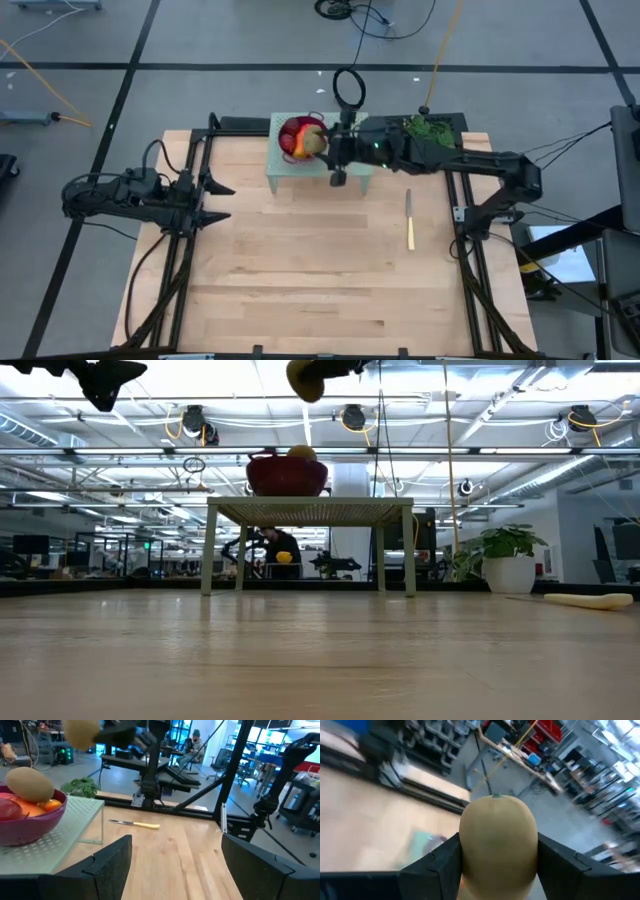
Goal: Pick & Place Fruit
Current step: Put the kiwi into the violet strainer bowl on the shelf
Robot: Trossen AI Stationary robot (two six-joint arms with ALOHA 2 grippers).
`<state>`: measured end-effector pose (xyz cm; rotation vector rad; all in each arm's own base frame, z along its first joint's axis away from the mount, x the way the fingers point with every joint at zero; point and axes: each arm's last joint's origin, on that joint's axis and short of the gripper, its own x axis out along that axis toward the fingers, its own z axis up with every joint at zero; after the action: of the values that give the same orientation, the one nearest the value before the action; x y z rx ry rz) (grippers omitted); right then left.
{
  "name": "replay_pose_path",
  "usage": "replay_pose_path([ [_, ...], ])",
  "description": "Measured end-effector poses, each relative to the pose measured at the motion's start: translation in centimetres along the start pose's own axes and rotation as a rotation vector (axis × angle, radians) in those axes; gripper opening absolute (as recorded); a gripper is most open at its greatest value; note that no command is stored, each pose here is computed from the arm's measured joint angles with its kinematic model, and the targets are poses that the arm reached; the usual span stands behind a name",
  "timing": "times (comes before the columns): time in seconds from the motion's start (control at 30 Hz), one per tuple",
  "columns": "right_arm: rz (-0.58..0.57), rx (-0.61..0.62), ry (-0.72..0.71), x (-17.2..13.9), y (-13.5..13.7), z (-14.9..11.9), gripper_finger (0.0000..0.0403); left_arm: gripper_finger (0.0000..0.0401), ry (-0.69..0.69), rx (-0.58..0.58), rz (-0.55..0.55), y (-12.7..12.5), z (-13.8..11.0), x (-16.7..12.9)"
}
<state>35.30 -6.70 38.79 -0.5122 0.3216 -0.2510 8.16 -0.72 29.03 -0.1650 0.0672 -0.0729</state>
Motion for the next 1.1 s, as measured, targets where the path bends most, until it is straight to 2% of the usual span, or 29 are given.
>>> replay_pose_path([
  [0.23, -0.060, -0.246, 0.069, 2.0, -2.7, -1.4, 0.0201, 0.0308, -0.002, 0.009, 0.009, 0.0, 0.0, 0.0],
  [0.47, -0.088, -0.409, 0.123, 3.9, -4.6, -2.6, 0.0201, 0.0308, -0.002, 0.009, 0.011, 0.0, 0.0, 0.0],
  [0.73, -0.081, -0.466, 0.136, 5.5, -5.2, -2.1, 0.0201, 0.0308, -0.003, 0.006, 0.011, 0.0, 0.0, 0.0],
  [0.9, -0.077, -0.523, 0.134, 5.4, -5.3, -1.7, 0.0201, 0.0308, -0.014, 0.007, 0.009, 0.0, 0.1, 0.0],
  [1.1, -0.049, -0.517, 0.145, 5.4, -4.6, -1.7, 0.0201, 0.0308, -0.019, 0.008, 0.009, 0.0, 0.2, 0.0],
])
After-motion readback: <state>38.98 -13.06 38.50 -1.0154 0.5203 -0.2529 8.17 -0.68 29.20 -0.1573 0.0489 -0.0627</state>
